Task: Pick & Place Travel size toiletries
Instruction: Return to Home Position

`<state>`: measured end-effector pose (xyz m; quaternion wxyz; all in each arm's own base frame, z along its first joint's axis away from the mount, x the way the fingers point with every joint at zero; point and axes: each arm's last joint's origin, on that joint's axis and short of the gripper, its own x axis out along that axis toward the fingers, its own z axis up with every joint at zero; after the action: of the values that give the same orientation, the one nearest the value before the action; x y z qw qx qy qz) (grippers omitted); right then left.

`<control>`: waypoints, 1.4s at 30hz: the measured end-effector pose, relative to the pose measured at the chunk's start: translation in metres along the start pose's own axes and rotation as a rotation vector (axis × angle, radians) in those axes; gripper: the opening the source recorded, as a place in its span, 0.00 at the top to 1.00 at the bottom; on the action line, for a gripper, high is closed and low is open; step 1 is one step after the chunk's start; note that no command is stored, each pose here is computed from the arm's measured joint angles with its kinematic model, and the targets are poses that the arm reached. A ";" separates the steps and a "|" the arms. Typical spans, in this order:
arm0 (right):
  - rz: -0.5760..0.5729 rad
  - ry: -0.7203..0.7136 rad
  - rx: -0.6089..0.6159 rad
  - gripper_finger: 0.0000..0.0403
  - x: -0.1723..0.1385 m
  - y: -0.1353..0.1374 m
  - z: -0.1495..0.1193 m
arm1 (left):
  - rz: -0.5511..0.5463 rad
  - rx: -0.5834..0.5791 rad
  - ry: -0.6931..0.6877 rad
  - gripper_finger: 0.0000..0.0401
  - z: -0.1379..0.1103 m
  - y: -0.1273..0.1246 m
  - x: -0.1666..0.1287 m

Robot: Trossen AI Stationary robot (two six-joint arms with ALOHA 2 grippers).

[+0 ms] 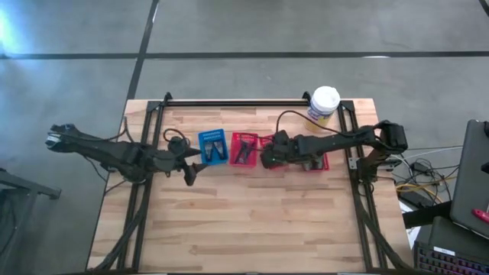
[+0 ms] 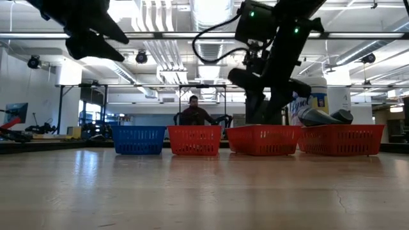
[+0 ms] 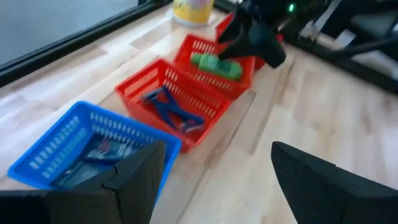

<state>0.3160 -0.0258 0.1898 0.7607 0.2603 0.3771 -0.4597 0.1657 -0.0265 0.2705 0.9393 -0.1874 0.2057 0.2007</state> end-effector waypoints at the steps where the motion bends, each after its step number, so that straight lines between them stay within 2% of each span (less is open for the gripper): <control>1: 0.012 -0.003 0.002 0.41 -0.004 0.000 0.001 | -0.013 -0.013 -0.015 0.26 0.001 0.000 -0.001; 7: 0.196 -0.029 -0.074 0.30 -0.046 0.001 0.019 | -0.074 -0.088 -0.103 0.27 0.012 -0.002 -0.010; 9: 0.328 -0.014 -0.135 0.28 -0.062 0.001 0.024 | -0.143 -0.083 -0.105 0.27 0.016 -0.004 -0.012; 10: 0.429 0.000 -0.155 0.28 -0.069 0.002 0.027 | -0.200 -0.075 -0.097 0.27 0.017 -0.006 -0.013; 13: 0.654 0.026 -0.173 0.27 -0.080 0.001 0.028 | -0.345 -0.045 -0.103 0.27 0.015 -0.012 -0.009; 18: 0.764 -0.044 -0.106 0.29 -0.072 0.005 0.024 | -0.341 -0.035 -0.134 0.27 -0.001 -0.004 0.011; 22: 0.887 -0.177 -0.051 0.33 -0.071 0.017 0.034 | -0.364 -0.093 -0.254 0.27 0.000 0.010 0.023; 24: 0.914 -0.243 -0.039 0.35 -0.075 0.020 0.047 | -0.388 -0.102 -0.351 0.27 0.011 0.019 0.025; 27: 0.900 -0.320 -0.028 0.38 -0.078 0.017 0.074 | -0.376 -0.086 -0.409 0.27 0.029 0.041 0.027; 31: 0.797 -0.372 -0.055 0.40 -0.075 0.005 0.110 | -0.331 -0.049 -0.413 0.29 0.057 0.078 0.029; 36: 0.605 -0.369 -0.079 0.43 -0.065 -0.029 0.154 | -0.161 -0.019 -0.475 0.29 0.092 0.132 0.023; 42: 0.352 -0.530 -0.083 0.44 -0.069 -0.073 0.199 | 0.107 -0.026 -0.542 0.29 0.122 0.191 0.011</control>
<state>0.2964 -0.1709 0.3579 0.9103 0.1614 0.1334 -0.3570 0.1258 0.1917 0.3174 0.9456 -0.1279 -0.0464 0.2954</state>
